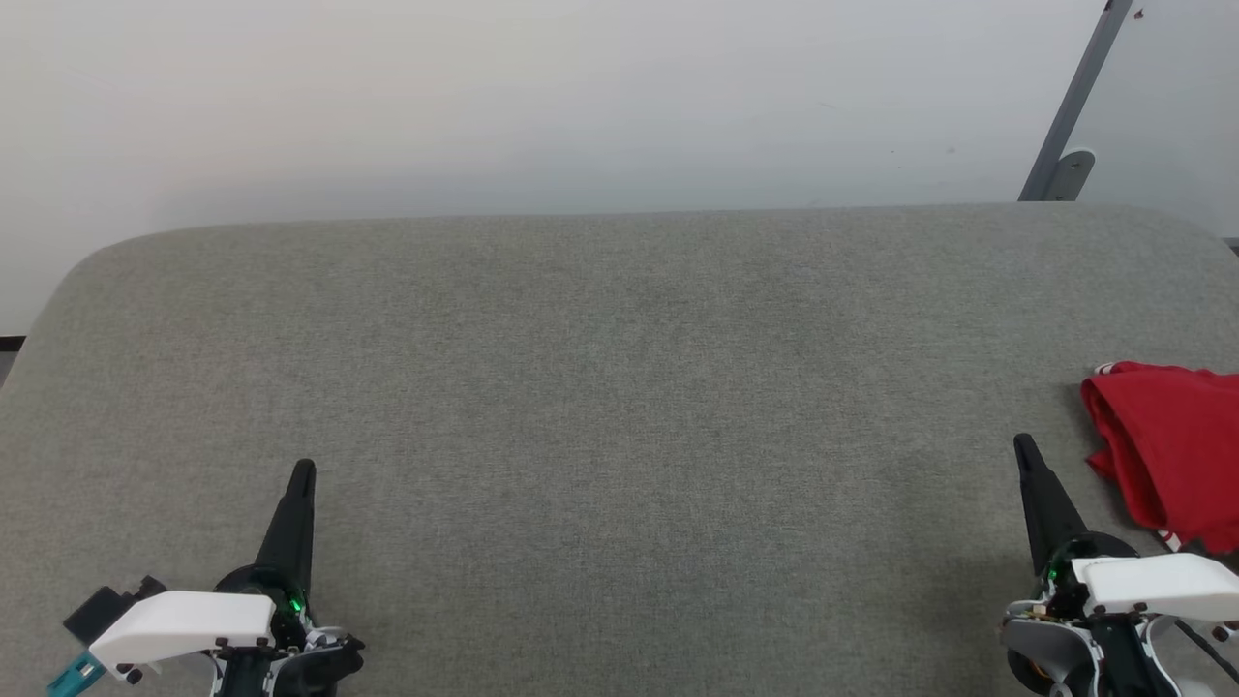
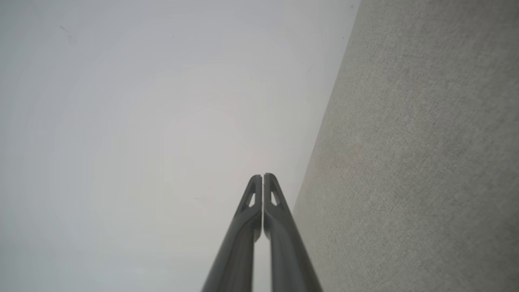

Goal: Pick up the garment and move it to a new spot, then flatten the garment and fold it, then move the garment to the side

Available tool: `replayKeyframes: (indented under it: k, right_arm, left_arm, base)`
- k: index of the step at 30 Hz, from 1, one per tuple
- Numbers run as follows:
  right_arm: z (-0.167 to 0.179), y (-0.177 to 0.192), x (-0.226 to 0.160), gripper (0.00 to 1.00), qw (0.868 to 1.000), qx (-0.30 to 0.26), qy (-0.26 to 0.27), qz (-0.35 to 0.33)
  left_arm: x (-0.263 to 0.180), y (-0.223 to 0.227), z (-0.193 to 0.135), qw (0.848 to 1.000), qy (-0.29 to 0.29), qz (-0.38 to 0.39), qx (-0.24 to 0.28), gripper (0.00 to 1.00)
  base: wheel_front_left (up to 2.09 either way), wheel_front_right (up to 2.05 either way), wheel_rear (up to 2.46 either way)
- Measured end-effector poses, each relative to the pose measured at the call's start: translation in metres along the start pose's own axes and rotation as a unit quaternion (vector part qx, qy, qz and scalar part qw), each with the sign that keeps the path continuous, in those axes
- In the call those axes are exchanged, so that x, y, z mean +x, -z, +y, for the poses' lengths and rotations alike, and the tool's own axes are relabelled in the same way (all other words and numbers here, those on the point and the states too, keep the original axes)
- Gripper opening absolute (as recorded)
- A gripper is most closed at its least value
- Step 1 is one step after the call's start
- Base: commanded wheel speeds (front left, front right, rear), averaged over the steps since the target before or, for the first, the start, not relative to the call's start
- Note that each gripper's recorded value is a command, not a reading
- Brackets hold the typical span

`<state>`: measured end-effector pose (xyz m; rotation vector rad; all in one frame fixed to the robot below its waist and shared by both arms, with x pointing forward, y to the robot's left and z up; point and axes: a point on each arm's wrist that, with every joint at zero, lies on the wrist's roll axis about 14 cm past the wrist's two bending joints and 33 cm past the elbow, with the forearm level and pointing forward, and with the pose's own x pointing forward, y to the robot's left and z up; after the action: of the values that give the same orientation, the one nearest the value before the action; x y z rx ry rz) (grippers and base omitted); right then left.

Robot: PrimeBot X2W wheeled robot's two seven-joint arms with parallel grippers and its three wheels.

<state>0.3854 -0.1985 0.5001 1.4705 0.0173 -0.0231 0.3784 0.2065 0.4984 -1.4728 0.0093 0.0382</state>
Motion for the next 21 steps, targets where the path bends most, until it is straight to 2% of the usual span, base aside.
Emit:
replayKeyframes:
  k: [21]
  right_arm:
    - [0.0058,-0.0018,0.0029,0.00,0.999,0.052,-0.011,0.002]
  left_arm:
    - [0.0089,0.0066,-0.0068,0.999,0.011,0.011,-0.050,0.00]
  base:
    - [0.00,0.00,0.00]
